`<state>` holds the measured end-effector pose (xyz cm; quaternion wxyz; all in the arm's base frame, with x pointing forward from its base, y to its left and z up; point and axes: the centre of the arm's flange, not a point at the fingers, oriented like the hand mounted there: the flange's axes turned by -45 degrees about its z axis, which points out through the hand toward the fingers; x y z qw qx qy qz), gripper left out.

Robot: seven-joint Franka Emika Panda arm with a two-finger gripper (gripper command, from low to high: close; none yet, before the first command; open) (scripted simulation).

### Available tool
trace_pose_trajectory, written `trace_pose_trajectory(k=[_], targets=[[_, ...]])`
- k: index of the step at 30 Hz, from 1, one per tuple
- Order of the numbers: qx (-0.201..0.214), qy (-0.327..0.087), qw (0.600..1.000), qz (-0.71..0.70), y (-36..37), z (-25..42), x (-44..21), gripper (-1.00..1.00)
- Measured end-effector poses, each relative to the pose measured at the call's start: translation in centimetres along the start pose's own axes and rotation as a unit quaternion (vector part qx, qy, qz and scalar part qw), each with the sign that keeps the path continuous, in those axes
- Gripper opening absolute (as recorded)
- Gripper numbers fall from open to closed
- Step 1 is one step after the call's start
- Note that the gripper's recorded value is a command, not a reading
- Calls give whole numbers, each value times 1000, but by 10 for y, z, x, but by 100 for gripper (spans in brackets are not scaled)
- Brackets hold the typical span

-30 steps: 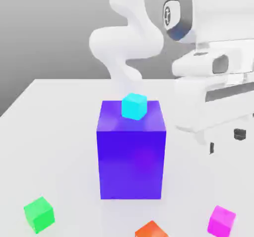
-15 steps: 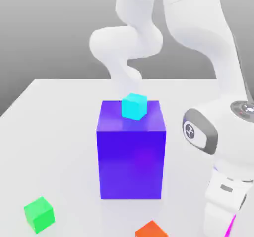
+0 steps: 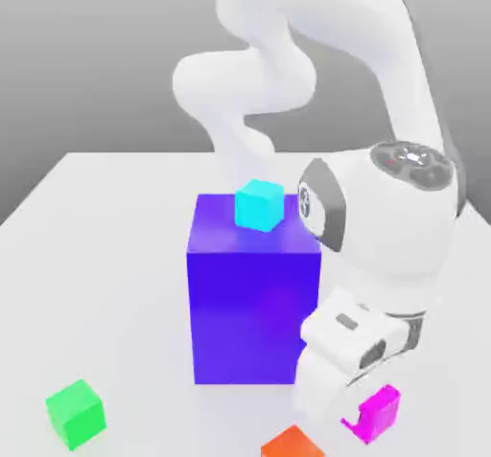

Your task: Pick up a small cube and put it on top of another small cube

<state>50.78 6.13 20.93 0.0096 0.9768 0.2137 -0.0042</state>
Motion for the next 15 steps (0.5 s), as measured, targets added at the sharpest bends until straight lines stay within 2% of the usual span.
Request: trace_pose_trajectory(k=[5,8,11,12,15], targets=[[2,-1,979,204,109,-13,-63,-100],[7,0,944,329,169,-16,-113,-100],[11,2,903,430,216,18,-156,-100],[11,2,898,440,220,29,-161,100],[11,2,898,440,220,29,-161,100]])
